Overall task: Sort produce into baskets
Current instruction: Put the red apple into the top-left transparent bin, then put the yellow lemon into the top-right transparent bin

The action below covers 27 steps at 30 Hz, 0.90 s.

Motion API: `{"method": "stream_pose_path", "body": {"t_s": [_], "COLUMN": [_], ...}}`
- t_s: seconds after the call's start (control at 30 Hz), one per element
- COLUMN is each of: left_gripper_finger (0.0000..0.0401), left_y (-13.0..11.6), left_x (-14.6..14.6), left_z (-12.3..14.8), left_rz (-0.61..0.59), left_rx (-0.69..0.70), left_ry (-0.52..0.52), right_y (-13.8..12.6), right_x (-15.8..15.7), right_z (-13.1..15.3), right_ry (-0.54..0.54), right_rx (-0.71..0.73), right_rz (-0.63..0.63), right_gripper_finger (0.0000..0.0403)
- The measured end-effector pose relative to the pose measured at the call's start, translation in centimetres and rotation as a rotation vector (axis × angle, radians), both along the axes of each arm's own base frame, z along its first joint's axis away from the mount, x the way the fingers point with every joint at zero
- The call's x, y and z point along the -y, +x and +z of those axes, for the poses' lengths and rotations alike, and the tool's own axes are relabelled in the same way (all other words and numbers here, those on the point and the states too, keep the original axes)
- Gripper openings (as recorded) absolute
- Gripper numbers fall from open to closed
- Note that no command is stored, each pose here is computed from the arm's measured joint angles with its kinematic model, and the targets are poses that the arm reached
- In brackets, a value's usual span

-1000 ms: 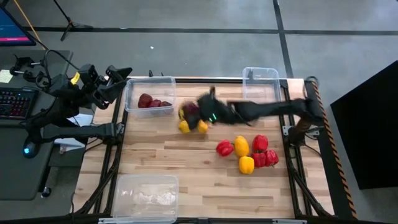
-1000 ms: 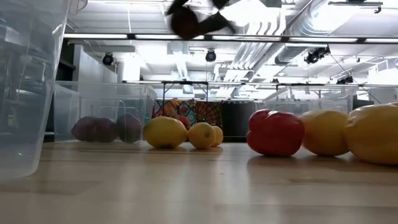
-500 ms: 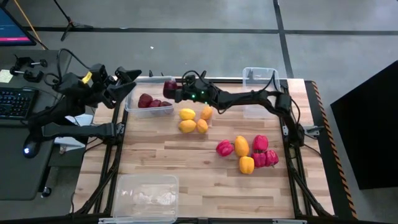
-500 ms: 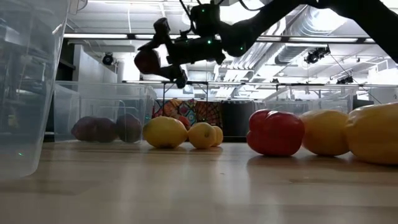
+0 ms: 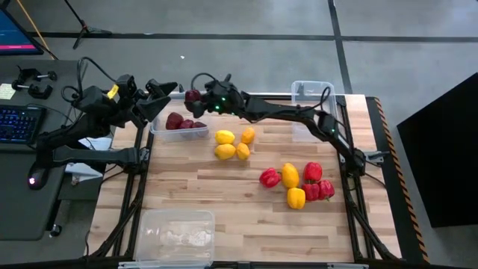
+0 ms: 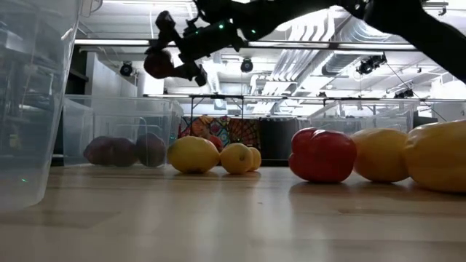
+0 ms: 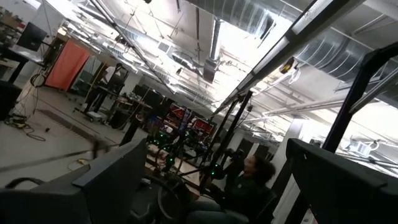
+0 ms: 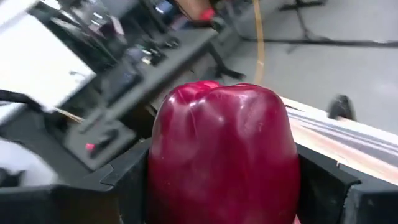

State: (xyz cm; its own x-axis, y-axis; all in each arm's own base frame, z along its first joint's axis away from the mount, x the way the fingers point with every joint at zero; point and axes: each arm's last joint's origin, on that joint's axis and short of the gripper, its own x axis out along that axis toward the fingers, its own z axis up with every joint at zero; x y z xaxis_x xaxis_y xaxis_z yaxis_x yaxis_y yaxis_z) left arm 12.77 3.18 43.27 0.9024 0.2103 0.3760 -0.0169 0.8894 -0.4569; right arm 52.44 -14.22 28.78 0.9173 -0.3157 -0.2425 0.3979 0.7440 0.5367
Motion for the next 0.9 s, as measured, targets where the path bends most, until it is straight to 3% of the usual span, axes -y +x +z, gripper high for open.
{"method": "stream_pose_path", "body": {"t_s": [0.1, 0.47, 0.63, 0.77, 0.9], "left_gripper_finger": [0.0374, 0.0374, 0.0374, 0.0374, 0.0374], "left_y": [0.0, 0.0, 0.0, 0.0, 0.0], "left_x": [0.0, 0.0, 0.0, 0.0, 0.0], "left_z": [0.0, 0.0, 0.0, 0.0, 0.0], "left_rz": [-0.003, -0.013, -0.013, -0.013, -0.013], "left_rx": [0.002, 0.006, 0.006, 0.006, 0.005], "left_ry": [0.003, -0.021, -0.021, -0.020, -0.020], "right_y": [0.6, 1.4, 1.3, 1.2, 0.9], "right_x": [0.2, 0.3, 0.9, 1.3, 2.1], "right_z": [-0.4, -2.3, -2.2, -2.2, -1.6], "right_ry": [-0.005, 0.030, 0.128, 0.122, 0.113], "right_rx": [-0.055, -0.040, 0.001, 0.006, 0.033], "right_rz": [-0.005, -0.014, -0.028, -0.003, -0.002], "right_gripper_finger": [0.0287, 0.0289, 0.0336, 0.0389, 0.0388]}}
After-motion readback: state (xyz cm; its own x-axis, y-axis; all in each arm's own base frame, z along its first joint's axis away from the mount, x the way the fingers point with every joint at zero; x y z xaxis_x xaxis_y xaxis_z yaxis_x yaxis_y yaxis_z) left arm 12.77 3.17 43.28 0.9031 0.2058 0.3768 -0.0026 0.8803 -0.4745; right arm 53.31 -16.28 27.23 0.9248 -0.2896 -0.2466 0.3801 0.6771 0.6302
